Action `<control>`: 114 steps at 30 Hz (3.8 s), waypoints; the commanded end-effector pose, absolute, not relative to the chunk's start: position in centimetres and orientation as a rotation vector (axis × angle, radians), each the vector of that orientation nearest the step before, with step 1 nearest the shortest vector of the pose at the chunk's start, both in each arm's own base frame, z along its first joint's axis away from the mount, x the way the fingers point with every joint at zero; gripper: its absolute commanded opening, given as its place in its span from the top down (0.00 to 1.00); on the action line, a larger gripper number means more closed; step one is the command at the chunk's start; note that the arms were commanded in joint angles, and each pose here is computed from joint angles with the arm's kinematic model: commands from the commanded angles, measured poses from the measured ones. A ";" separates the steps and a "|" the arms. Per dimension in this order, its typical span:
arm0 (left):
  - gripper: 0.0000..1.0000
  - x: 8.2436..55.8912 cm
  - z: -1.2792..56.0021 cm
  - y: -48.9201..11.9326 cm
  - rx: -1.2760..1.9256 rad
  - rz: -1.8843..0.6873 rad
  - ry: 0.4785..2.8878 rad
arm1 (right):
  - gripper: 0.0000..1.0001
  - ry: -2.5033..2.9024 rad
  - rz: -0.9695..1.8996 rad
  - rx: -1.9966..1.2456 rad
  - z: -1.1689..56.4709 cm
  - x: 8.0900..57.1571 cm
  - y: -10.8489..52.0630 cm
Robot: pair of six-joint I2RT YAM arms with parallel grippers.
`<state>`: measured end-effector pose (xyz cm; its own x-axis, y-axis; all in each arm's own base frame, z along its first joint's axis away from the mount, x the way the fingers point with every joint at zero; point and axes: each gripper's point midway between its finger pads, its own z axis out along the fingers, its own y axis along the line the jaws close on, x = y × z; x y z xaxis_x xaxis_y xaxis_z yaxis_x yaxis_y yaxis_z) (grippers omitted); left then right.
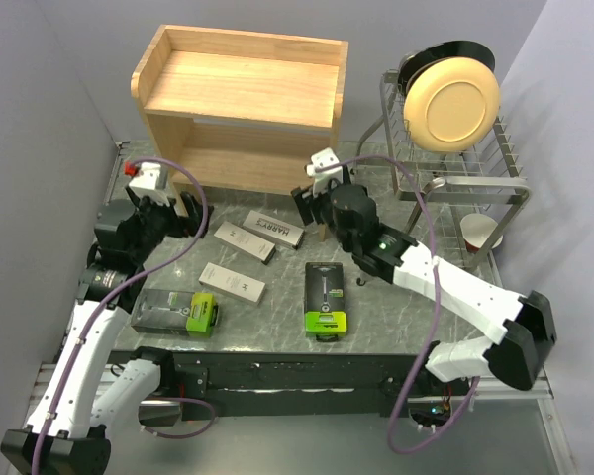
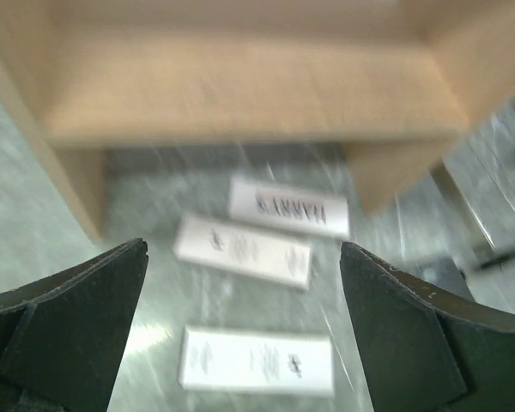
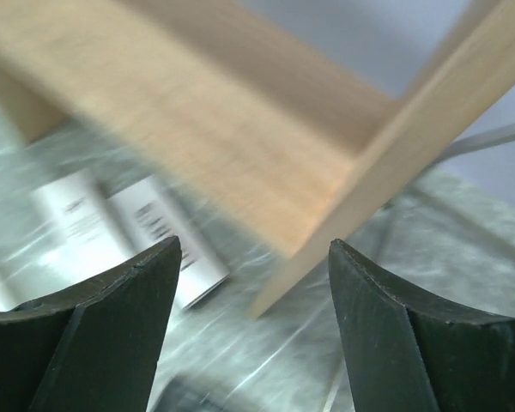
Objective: Place and organize the shaving razors onto the shelf
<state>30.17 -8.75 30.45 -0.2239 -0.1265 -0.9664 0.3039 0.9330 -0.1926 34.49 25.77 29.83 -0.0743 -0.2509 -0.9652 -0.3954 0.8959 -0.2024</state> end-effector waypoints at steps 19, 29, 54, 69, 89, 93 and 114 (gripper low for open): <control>0.80 28.2 26.2 -7.4 0.122 -0.379 1.903 | 1.00 1.736 0.345 -0.365 28.0 36.0 31.9; 0.85 29.1 26.4 -7.0 0.096 -0.388 1.876 | 1.00 1.644 0.045 -0.077 30.0 43.6 25.8; 0.82 29.0 24.9 -7.0 0.081 -0.412 1.894 | 1.00 1.599 -0.253 -0.022 28.7 50.3 19.0; 0.20 27.2 24.3 -9.9 0.201 -0.574 1.912 | 0.50 1.435 0.023 -0.442 33.1 37.9 27.3; 0.20 21.3 16.6 -28.1 0.341 -1.199 2.203 | 0.31 2.184 0.550 -0.673 19.3 19.1 23.4; 0.23 21.8 13.6 -30.6 0.284 -1.193 2.356 | 0.33 2.295 0.540 -0.478 17.0 18.6 22.2; 0.52 21.1 2.9 -28.5 -0.197 -0.934 2.771 | 0.28 2.543 0.684 -0.012 9.6 16.0 20.4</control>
